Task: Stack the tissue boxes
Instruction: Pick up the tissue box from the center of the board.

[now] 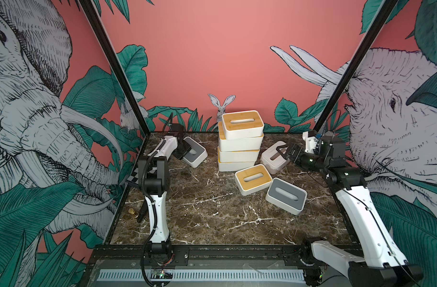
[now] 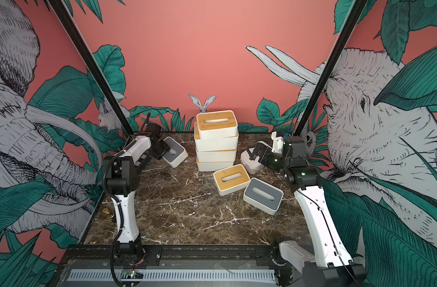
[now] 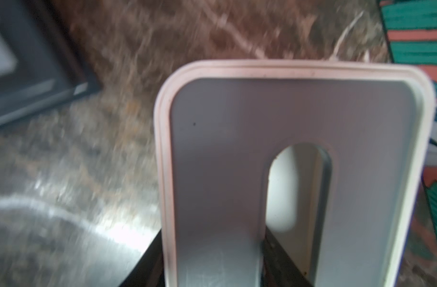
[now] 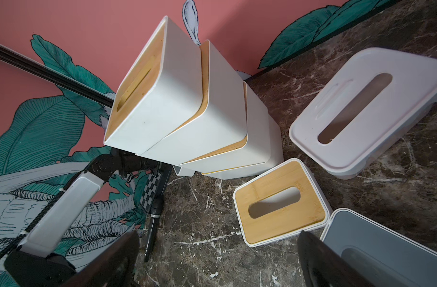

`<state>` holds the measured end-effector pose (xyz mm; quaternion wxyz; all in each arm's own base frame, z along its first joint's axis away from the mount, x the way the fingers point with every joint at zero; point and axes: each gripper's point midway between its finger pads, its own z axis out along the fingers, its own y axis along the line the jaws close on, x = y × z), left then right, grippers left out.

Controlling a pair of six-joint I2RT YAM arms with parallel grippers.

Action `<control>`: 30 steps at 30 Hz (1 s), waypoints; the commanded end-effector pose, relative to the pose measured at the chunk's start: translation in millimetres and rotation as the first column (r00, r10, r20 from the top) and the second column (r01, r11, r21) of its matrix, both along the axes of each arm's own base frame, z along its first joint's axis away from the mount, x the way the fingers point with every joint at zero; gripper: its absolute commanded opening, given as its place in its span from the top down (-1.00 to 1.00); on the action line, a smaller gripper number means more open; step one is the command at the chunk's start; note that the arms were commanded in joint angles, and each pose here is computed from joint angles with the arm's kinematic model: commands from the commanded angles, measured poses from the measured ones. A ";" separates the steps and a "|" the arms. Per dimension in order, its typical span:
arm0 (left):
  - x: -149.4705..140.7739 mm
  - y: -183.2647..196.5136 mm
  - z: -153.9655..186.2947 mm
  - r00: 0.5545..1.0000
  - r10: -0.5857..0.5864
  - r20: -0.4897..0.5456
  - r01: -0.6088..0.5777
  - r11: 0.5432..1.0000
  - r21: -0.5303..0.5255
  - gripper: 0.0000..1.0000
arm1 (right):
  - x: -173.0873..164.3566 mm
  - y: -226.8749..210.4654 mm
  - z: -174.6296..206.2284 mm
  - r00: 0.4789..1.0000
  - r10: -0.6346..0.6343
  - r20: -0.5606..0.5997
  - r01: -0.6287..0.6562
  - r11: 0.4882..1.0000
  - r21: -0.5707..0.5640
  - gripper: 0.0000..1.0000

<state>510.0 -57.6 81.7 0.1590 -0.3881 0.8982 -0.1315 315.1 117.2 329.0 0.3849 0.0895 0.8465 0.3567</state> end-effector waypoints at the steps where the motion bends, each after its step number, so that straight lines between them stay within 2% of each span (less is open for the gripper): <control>1: -6.1 -10.0 62.2 0.988 0.042 0.148 -0.026 0.994 -0.108 0.07 | 0.8 5.5 24.7 0.994 0.013 0.106 -0.018 0.999 0.045 -0.98; 9: -67.8 -22.0 86.0 0.970 0.158 0.184 -0.099 0.950 -0.296 0.08 | -5.3 24.0 32.4 0.977 0.040 0.207 -0.056 0.996 0.071 -0.98; 14: -112.7 -14.8 118.2 0.943 0.225 0.246 -0.135 0.933 -0.335 0.08 | -14.5 51.0 38.5 0.952 0.078 0.297 -0.109 0.990 0.090 -0.98; 21: -163.4 -23.5 173.5 0.897 0.264 0.354 -0.106 0.907 -0.408 0.09 | -33.5 112.8 42.2 0.893 0.191 0.409 -0.253 0.962 0.104 -0.98; 30: -200.0 -48.9 228.4 0.847 0.263 0.461 -0.014 0.879 -0.476 0.09 | -62.8 201.6 59.7 0.775 0.368 0.513 -0.417 0.909 -0.023 -0.98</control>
